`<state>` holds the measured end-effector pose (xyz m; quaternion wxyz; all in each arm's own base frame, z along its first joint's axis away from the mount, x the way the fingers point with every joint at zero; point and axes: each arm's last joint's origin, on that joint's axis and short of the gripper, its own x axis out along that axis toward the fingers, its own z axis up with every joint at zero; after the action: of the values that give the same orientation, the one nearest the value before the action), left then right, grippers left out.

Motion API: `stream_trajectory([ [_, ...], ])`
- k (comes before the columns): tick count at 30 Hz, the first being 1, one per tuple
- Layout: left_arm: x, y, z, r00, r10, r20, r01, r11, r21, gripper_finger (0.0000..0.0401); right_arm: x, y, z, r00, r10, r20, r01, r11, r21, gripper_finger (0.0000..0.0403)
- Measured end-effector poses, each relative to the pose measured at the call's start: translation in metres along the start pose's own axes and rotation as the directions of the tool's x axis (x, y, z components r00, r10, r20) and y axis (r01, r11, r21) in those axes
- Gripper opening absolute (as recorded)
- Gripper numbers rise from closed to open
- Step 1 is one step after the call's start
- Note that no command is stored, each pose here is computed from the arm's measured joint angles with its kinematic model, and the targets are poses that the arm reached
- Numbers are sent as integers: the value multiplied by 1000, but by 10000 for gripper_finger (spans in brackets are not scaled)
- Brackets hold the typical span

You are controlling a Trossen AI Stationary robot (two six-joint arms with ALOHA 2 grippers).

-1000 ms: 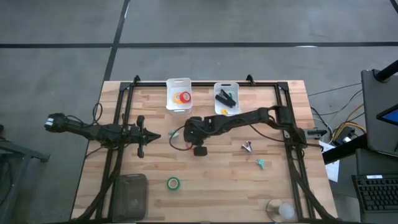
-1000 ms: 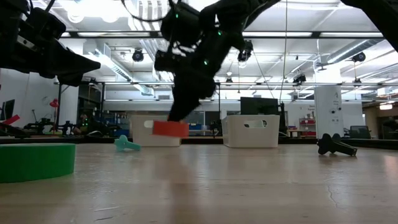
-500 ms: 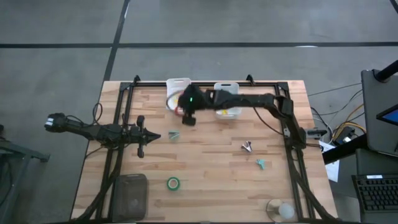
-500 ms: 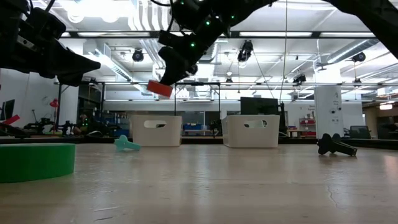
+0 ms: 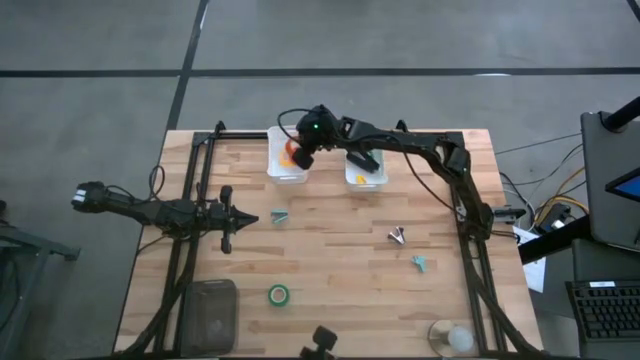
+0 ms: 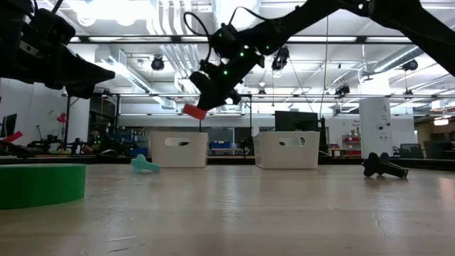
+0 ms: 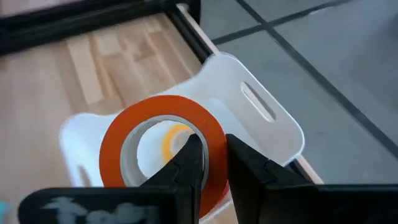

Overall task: Pick and place Stapler, Stapler remover, tape
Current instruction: Put the orange tape into the left white bin

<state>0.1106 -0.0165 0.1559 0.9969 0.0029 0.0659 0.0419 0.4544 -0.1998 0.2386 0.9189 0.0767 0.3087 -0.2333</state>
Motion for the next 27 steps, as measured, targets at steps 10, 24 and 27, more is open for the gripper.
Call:
stream_trajectory([
  [10,0,0,0,1000,0,1,0,1000,0,12,23,-3,-14,1000,12,-23,-12,1000,12,54],
  [24,0,0,0,1000,0,1,0,1000,0,12,39,-1,-30,996,42,-81,-40,999,34,54],
  [27,0,0,0,1000,0,1,0,1000,0,12,39,-1,-30,995,42,-88,-39,999,36,54],
])
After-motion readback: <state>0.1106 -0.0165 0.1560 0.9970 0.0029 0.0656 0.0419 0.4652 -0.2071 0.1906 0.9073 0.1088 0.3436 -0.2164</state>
